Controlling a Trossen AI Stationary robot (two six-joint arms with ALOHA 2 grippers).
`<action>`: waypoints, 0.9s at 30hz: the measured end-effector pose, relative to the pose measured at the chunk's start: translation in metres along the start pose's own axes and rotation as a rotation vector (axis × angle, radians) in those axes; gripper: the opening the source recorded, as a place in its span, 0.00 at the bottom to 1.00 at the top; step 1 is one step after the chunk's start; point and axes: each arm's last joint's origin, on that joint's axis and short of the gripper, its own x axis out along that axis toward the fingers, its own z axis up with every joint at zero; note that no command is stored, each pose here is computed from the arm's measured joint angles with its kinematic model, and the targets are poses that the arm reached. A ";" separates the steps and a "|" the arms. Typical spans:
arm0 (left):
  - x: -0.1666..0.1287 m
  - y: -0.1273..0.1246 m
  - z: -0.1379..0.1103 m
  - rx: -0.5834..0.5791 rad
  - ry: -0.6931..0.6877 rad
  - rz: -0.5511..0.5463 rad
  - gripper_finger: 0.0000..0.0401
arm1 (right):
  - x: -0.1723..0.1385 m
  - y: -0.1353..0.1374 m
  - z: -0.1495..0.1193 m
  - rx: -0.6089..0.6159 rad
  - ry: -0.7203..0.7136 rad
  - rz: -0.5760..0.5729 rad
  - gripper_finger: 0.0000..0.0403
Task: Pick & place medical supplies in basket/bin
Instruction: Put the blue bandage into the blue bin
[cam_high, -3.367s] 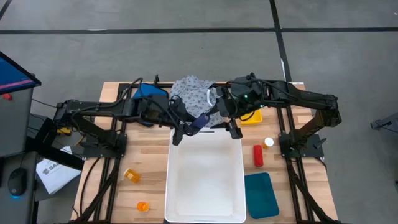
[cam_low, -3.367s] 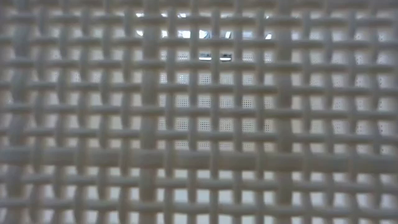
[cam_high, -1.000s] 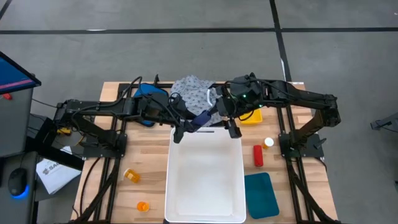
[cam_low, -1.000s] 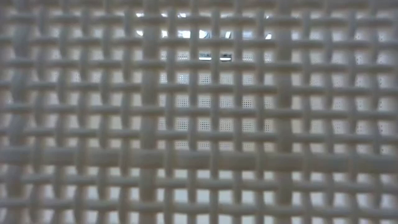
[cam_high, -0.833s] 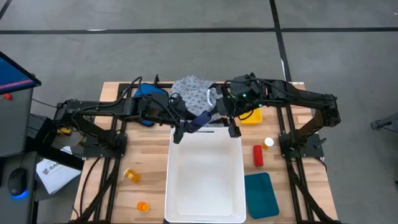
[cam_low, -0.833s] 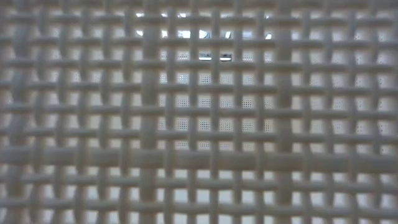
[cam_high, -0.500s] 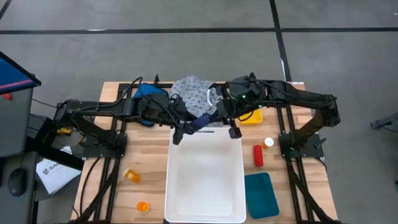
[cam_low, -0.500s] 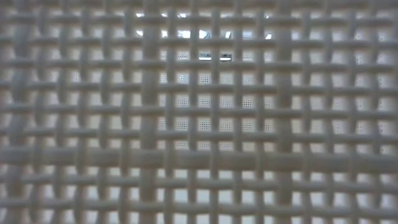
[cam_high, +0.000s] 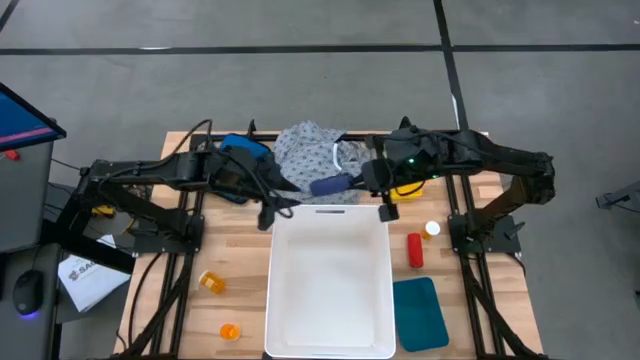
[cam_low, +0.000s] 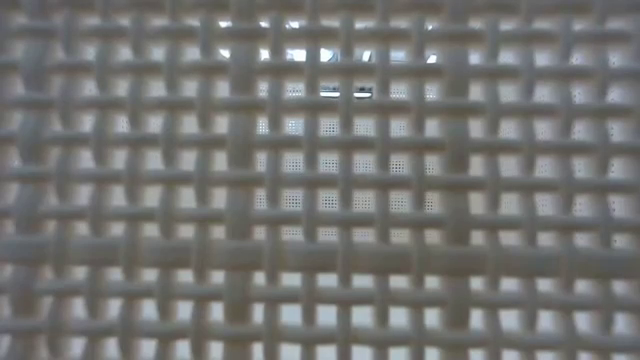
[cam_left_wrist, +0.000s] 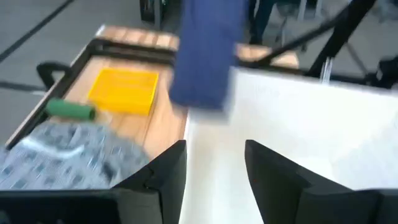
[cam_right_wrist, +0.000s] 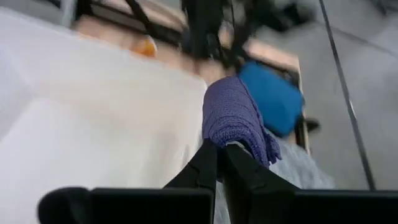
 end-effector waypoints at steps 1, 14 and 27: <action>-0.005 0.001 -0.001 0.006 0.010 0.018 0.39 | -0.002 0.000 0.000 0.010 0.007 -0.006 0.01; -0.084 0.009 0.003 -0.015 -0.196 0.168 0.39 | -0.051 0.032 -0.021 0.276 0.348 0.204 0.00; -0.110 0.011 0.002 -0.021 -0.276 0.179 0.39 | -0.089 0.093 -0.019 0.626 0.420 0.353 0.00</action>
